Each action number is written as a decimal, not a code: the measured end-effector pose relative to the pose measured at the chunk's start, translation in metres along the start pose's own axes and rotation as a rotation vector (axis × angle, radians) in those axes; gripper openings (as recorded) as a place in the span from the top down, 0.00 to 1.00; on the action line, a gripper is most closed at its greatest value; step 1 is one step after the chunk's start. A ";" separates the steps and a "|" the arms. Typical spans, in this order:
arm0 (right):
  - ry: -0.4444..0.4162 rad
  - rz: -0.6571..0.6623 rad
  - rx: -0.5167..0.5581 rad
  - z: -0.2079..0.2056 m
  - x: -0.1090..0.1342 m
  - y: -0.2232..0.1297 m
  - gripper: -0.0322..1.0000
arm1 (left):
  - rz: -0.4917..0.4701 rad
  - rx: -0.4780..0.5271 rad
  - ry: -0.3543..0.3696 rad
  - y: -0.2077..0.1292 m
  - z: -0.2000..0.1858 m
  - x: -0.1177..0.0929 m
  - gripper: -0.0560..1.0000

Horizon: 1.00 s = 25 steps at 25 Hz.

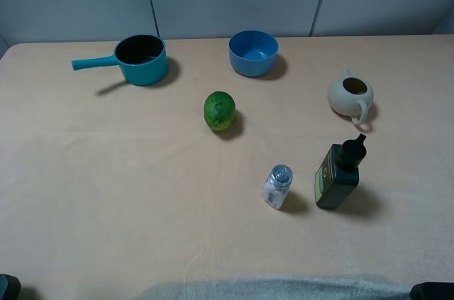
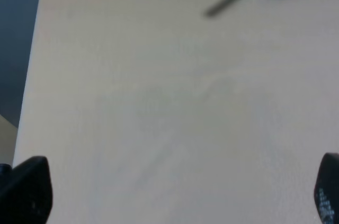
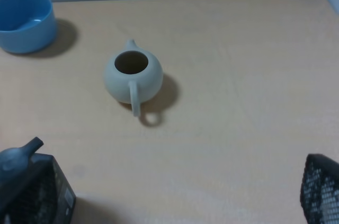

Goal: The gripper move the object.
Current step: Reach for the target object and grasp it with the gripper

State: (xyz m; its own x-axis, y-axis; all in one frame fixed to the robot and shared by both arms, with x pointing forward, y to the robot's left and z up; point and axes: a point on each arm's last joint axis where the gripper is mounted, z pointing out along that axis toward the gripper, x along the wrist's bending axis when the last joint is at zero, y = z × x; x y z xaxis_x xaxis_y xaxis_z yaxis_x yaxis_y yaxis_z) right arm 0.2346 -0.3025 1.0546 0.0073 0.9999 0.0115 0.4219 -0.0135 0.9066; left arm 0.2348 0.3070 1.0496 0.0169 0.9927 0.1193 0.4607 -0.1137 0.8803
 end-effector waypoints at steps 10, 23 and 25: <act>0.000 0.000 0.000 0.000 0.000 0.000 0.30 | 0.000 0.000 0.000 0.000 0.000 0.000 0.01; 0.006 0.004 -0.013 -0.003 0.000 0.003 0.30 | 0.000 0.000 0.000 0.000 0.000 0.000 0.01; 0.011 0.007 -0.008 -0.004 0.001 0.009 0.30 | 0.000 0.000 0.000 0.000 0.000 0.000 0.01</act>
State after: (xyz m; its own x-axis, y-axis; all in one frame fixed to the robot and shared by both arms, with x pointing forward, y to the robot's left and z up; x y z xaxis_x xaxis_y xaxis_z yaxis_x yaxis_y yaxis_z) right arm 0.2346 -0.3016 1.0646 0.0004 0.9998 0.0218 0.4144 -0.0200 0.9099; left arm 0.2348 0.3070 1.0496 0.0169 0.9927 0.1193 0.4607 -0.1137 0.8803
